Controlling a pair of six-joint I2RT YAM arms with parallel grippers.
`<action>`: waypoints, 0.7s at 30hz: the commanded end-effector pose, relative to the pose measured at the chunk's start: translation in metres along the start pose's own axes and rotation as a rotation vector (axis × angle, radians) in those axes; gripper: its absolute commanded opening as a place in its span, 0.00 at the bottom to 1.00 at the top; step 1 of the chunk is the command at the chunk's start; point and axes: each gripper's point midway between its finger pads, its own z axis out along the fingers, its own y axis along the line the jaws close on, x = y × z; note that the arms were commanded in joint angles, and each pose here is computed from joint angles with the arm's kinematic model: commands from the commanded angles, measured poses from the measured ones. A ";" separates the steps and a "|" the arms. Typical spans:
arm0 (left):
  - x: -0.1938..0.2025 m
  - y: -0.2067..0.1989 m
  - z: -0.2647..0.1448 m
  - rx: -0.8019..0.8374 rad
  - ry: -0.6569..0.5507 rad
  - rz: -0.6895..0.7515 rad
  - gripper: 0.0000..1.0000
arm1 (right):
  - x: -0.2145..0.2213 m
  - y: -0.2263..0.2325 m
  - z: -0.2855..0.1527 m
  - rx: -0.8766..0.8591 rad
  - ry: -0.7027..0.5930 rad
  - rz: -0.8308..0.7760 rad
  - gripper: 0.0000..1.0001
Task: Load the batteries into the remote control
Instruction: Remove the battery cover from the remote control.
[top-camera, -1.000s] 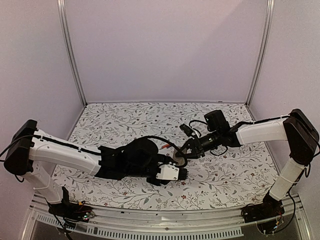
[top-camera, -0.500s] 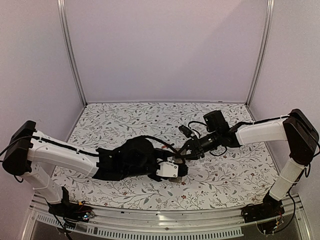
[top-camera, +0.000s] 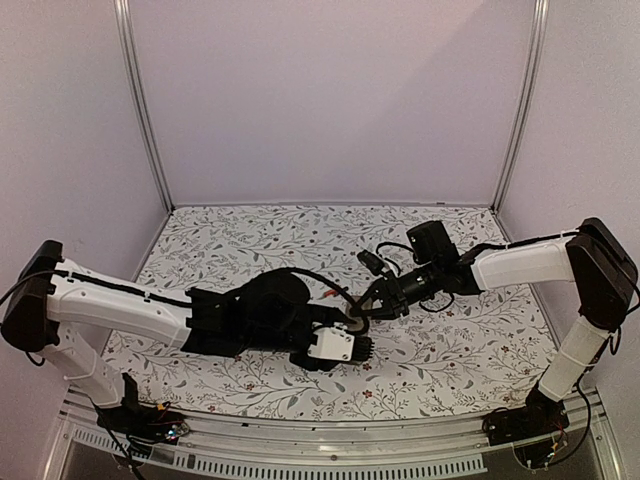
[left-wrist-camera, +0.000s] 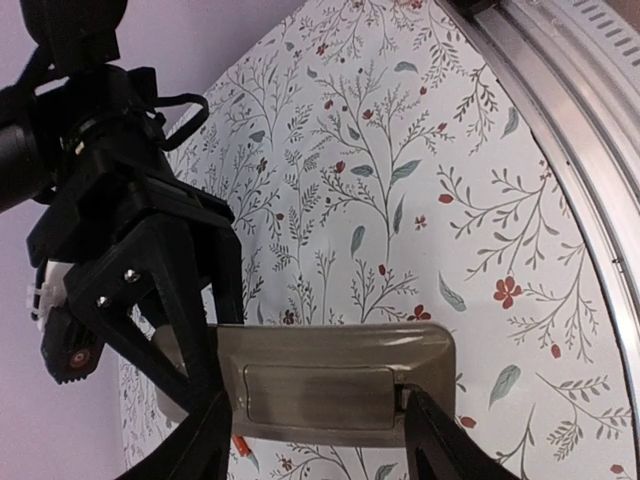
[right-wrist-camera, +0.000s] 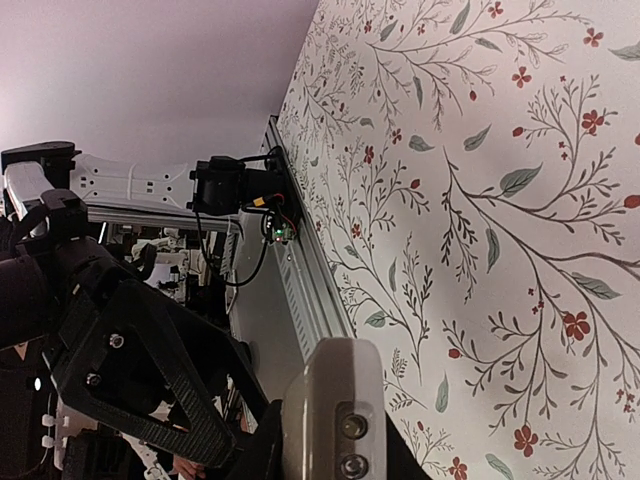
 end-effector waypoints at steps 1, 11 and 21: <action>-0.001 -0.006 0.006 0.036 0.011 -0.012 0.58 | -0.003 0.016 0.000 -0.033 0.008 -0.044 0.00; 0.002 -0.009 0.012 0.050 0.021 -0.009 0.62 | -0.003 0.018 0.000 -0.038 0.009 -0.051 0.00; 0.014 -0.008 0.019 0.037 0.066 -0.003 0.58 | 0.001 0.027 0.002 -0.056 0.024 -0.074 0.00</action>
